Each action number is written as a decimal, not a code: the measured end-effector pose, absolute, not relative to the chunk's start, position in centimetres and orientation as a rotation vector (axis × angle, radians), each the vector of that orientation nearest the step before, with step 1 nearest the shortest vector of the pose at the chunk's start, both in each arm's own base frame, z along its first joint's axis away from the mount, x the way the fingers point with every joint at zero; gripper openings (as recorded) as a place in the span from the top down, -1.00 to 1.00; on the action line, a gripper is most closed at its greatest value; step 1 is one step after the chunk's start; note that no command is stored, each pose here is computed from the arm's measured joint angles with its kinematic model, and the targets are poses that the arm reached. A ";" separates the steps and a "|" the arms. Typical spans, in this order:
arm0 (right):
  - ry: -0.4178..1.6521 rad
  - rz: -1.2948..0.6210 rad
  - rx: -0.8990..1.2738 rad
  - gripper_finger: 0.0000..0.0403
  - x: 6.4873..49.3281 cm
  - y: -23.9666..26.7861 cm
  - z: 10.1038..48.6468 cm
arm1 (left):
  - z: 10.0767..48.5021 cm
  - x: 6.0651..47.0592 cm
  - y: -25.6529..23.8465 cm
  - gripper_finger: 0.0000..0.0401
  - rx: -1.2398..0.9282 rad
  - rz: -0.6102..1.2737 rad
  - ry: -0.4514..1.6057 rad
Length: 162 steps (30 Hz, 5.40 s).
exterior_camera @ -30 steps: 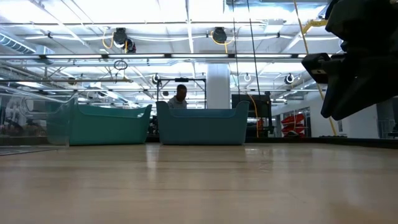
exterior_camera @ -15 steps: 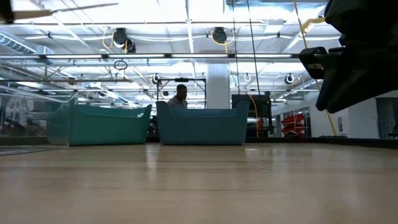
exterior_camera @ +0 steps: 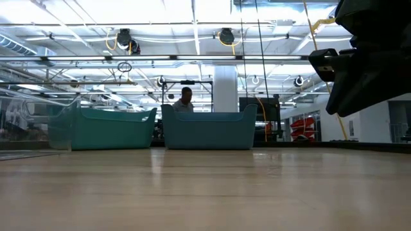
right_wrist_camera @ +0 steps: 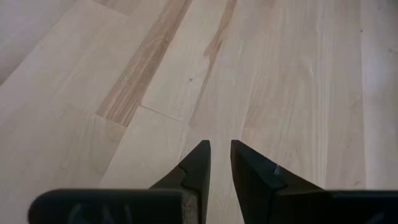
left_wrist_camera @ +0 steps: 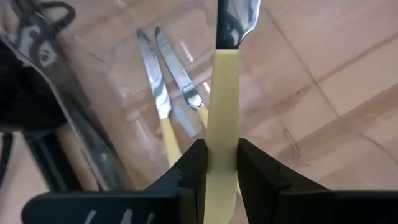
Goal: Sort silverware by color (type)
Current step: Put the yellow table knife into the transparent bin, then return to Home Position
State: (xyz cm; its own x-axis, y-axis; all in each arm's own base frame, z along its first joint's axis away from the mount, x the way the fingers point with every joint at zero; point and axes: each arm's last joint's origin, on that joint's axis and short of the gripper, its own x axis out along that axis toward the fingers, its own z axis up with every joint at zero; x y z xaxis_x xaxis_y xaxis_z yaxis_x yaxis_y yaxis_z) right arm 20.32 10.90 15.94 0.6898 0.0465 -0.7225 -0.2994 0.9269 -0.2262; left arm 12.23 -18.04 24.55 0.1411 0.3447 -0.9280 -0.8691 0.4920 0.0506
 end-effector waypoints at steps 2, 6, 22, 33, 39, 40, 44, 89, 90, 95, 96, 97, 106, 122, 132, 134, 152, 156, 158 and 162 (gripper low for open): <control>0.789 0.196 -0.342 0.72 20.3 10.9 15.9 | 23.6 12.3 -17.9 0.65 -0.595 0.961 1.110; 0.789 0.195 -0.342 0.72 20.3 10.9 15.9 | 22.0 12.0 -17.6 0.65 -0.593 0.980 1.159; 0.789 0.195 -0.344 0.72 20.3 10.9 15.9 | 20.2 12.1 -17.7 0.65 -0.637 0.925 1.186; 0.791 0.197 -0.342 0.72 20.3 10.9 15.9 | 19.2 12.4 -18.2 0.65 -0.581 0.941 1.197; 0.791 0.197 -0.341 0.72 20.3 10.9 15.9 | 19.1 12.5 -18.3 0.33 -0.594 0.935 1.199; 0.791 0.197 -0.341 0.72 20.3 10.9 15.9 | 19.1 12.5 -18.3 0.26 -0.589 0.940 1.199; 0.792 0.197 -0.339 0.72 20.3 10.9 15.9 | 19.1 12.4 -18.1 0.13 -0.572 0.958 1.197; 0.291 0.097 -0.374 0.97 14.0 5.3 25.7 | 29.2 32.0 -1.9 0.87 0.332 0.106 0.796; 0.299 0.097 -0.377 0.97 13.9 5.2 25.2 | 28.9 32.2 -0.9 0.87 0.277 0.054 0.757; 0.308 0.089 -0.363 0.97 13.4 4.9 23.2 | 28.3 32.4 1.1 0.87 0.181 -0.028 0.658; 0.308 0.078 -0.364 0.97 13.4 4.8 22.9 | 28.0 32.4 1.0 0.87 0.208 -0.046 0.665; 0.314 0.064 -0.369 0.97 13.3 4.7 22.5 | 28.0 32.5 1.0 0.87 0.228 -0.058 0.658; 0.238 0.049 -0.343 0.97 13.0 4.1 18.6 | 28.9 31.9 0.8 0.87 0.219 -0.055 0.638; 0.269 0.097 -0.285 0.97 12.5 3.7 15.6 | 23.2 27.4 -3.2 0.87 0.130 0.100 0.482; 0.221 0.112 -0.267 0.97 12.2 3.7 15.6 | 22.7 20.8 -5.0 0.87 0.137 0.113 0.311; 0.225 0.118 -0.263 0.97 12.2 3.7 15.6 | 22.3 20.0 -5.1 0.87 0.132 0.106 0.291; 0.129 0.104 -0.193 0.97 12.0 3.6 15.6 | 19.9 14.6 -4.0 0.87 0.145 -0.015 0.140; 0.130 0.104 -0.193 0.97 12.0 3.6 15.6 | 19.7 13.8 -3.7 0.87 0.150 -0.017 0.108; 0.136 0.104 -0.196 0.97 12.0 3.6 15.5 | 19.6 13.4 -3.6 0.87 0.155 -0.018 0.094; 0.145 0.106 -0.219 0.97 12.0 3.6 15.4 | 19.4 12.7 -3.4 0.87 0.157 -0.020 0.071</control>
